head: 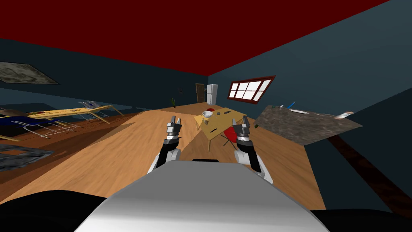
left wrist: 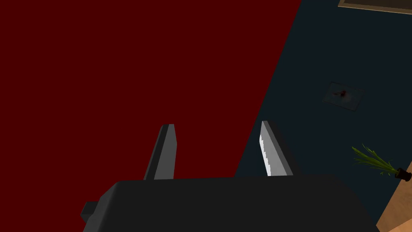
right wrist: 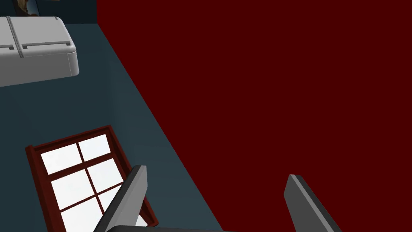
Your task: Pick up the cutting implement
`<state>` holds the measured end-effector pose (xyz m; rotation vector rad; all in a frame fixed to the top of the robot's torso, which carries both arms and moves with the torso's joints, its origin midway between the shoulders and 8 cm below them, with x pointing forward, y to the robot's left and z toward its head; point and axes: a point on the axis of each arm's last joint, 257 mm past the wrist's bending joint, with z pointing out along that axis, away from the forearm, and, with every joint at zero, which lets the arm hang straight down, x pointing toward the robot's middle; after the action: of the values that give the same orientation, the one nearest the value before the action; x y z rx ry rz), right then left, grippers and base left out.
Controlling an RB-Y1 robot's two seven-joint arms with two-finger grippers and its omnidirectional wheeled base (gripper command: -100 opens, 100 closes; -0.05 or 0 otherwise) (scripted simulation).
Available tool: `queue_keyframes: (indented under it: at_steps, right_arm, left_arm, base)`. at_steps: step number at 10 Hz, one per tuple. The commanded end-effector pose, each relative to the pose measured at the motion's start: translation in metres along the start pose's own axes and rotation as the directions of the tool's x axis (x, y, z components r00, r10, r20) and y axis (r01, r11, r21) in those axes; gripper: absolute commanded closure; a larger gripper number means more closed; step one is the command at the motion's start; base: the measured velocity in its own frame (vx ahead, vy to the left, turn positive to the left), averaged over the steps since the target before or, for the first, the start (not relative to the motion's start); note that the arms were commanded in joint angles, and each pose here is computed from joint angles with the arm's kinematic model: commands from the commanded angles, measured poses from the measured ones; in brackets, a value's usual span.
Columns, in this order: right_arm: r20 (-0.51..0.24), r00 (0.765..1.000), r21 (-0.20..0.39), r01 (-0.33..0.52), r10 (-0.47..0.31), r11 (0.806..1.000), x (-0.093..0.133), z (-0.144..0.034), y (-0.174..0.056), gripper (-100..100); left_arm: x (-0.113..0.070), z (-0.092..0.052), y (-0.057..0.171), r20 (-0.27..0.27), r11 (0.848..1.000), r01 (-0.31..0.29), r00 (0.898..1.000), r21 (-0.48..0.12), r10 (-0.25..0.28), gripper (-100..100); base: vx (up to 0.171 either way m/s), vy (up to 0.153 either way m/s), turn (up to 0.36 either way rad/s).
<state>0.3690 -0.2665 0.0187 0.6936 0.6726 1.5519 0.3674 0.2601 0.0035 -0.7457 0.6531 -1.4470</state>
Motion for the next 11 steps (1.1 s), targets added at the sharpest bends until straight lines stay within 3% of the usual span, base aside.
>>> queue_keyframes:
  at_steps: [1, 2, 4, 5, 6, 7, 8, 9, 10, 11]
  right_arm:
    - [-0.01, 0.998, 0.059, -0.054, 0.055, 0.997, 0.001, 0.0, -0.019, -100]
    - [-0.01, 0.998, 0.059, -0.065, 0.066, 0.996, 0.001, 0.0, -0.019, -100]
    - [-0.003, 0.991, 0.14, -0.132, 0.133, 0.981, -0.003, -0.001, -0.046, -100]
    - [0.001, 0.988, 0.144, -0.151, 0.152, 0.978, -0.003, -0.001, -0.047, -100]
    - [0.016, 0.983, 0.191, -0.184, 0.184, 0.964, -0.007, -0.002, -0.064, -100]
    - [0.018, 0.98, 0.191, -0.197, 0.197, 0.962, -0.007, -0.002, -0.064, -100]
    - [0.041, 0.973, 0.24, -0.231, 0.228, 0.943, -0.013, -0.005, -0.082, -100]
    - [0.044, 0.97, 0.24, -0.244, 0.241, 0.94, -0.013, -0.005, -0.082, -100]
    - [0.076, 0.961, 0.289, -0.277, 0.266, 0.916, -0.02, -0.008, -0.101, -100]
    - [0.081, 0.956, 0.288, -0.294, 0.283, 0.912, -0.02, -0.008, -0.101, -100]
  left_arm:
    - [0.0, 0.0, 0.0, 0.0, 1.0, 0.0, 1.0, 0.0, 0.0, 0]
    - [0.0, 0.0, 0.0, 0.0, 1.0, 0.0, 1.0, 0.0, 0.0, 0]
    - [0.0, 0.0, 0.0, 0.0, 1.0, 0.0, 1.0, 0.0, 0.0, 0]
    - [0.0, 0.0, 0.0, 0.0, 1.0, 0.0, 1.0, 0.0, 0.0, 0]
    - [0.0, 0.0, 0.0, 0.0, 1.0, 0.0, 1.0, 0.0, 0.0, 0]
    - [0.0, 0.0, 0.0, 0.0, 1.0, 0.0, 1.0, 0.0, 0.0, 0]
    - [0.0, 0.0, 0.0, 0.0, 1.0, 0.0, 1.0, 0.0, 0.0, 0]
    - [0.0, 0.0, 0.0, 0.0, 1.0, 0.0, 1.0, 0.0, 0.0, 0]
    - [0.0, 0.0, 0.0, 0.0, 1.0, 0.0, 1.0, 0.0, 0.0, 0]
    - [0.0, 0.0, 0.0, 0.0, 1.0, 0.0, 1.0, 0.0, 0.0, 0]
  base:
    - [-0.019, 0.205, 0.155]
    - [-0.024, 0.162, 0.04]
    - [-0.037, 0.148, 0.139]
    - [-0.013, 0.116, 0.051]
    - [-0.007, 0.115, 0.095]
    - [-0.003, 0.096, 0.063]
    - [0.008, 0.12, 0.132]
    - [0.005, 0.097, 0.061]
    - [-0.014, 0.119, 0.137]
    - [-0.009, 0.104, 0.051]
